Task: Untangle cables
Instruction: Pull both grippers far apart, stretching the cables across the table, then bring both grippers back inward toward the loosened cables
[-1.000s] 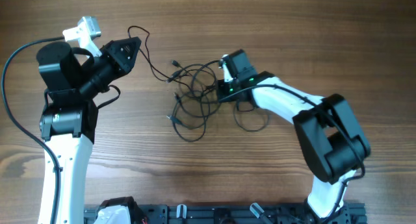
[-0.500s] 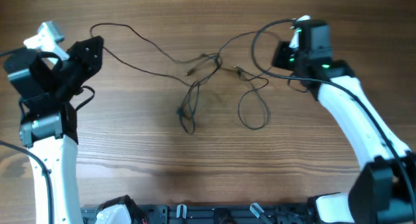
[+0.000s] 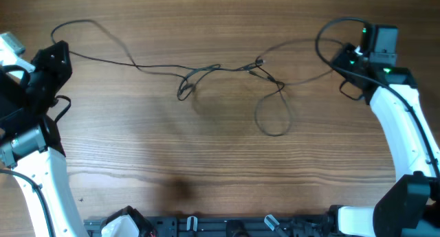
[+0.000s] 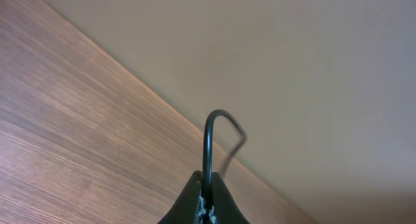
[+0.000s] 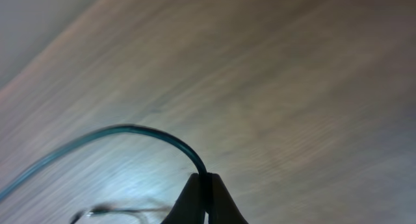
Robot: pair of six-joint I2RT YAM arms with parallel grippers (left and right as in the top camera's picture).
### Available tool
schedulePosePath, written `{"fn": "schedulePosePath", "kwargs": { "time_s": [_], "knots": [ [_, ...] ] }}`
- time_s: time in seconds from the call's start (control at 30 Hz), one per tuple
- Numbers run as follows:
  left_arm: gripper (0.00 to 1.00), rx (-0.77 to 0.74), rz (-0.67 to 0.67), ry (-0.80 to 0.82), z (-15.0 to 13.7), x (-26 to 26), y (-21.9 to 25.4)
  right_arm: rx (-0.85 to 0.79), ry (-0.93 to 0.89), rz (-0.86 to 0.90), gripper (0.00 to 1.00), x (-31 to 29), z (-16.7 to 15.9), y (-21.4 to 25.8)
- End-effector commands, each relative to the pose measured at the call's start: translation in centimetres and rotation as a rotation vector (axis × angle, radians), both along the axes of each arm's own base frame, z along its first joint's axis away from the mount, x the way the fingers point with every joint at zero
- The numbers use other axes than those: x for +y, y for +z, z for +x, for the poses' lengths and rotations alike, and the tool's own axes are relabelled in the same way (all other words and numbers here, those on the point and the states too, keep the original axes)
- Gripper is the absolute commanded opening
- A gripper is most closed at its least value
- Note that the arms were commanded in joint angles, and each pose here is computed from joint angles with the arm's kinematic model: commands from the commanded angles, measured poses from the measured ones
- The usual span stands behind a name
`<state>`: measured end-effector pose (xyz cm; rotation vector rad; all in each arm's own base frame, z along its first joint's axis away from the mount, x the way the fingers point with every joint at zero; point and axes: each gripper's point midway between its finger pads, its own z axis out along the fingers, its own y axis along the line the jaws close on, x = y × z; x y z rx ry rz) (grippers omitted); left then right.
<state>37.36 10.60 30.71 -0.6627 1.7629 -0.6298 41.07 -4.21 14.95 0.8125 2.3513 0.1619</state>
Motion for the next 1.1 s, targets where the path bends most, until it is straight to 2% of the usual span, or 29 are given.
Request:
{"fn": "schedulePosePath", "kwargs": {
  "time_s": [0.0, 0.07, 0.13, 0.27, 0.43, 0.7, 0.83, 1.07],
  "knots": [
    [0.04, -0.018, -0.007, 0.033, -0.1, 0.8, 0.9, 0.001, -0.153, -0.049, 0.04, -3.9, -1.0, 0.9],
    [0.04, -0.019, -0.016, 0.003, 0.1, -0.1, 1.0, 0.012, -0.153, -0.032, 0.04, -4.1, -1.3, 0.7],
    [0.04, -0.021, -0.020, -0.043, 0.4, -1.5, 1.0, 0.002, -0.067, 0.005, 0.04, -2.8, -0.9, 0.7],
    [0.04, -0.013, 0.006, -0.159, 1.1, -5.6, 0.7, -0.050, 0.239, 0.073, 0.04, 2.1, 0.2, 1.5],
    [0.04, 0.050, 0.063, -0.350, 1.5, -12.0, -1.7, -0.096, 0.473, 0.163, 0.04, 7.4, 0.0, 2.3],
    [0.07, 0.221, 0.019, -0.537, 0.7, -19.0, -6.5, -0.148, 0.657, 0.216, 0.04, 12.4, -0.4, 3.4],
    [0.07, 0.292, 0.012, -0.625, 0.0, -22.3, -8.5, -0.247, 0.770, 0.284, 0.05, 15.3, -0.1, 5.5],
    [0.06, 0.361, 0.016, -0.740, -1.0, -26.7, -11.0, -0.488, 0.935, 0.480, 0.04, 19.3, 0.3, 12.0]
  ]
}}
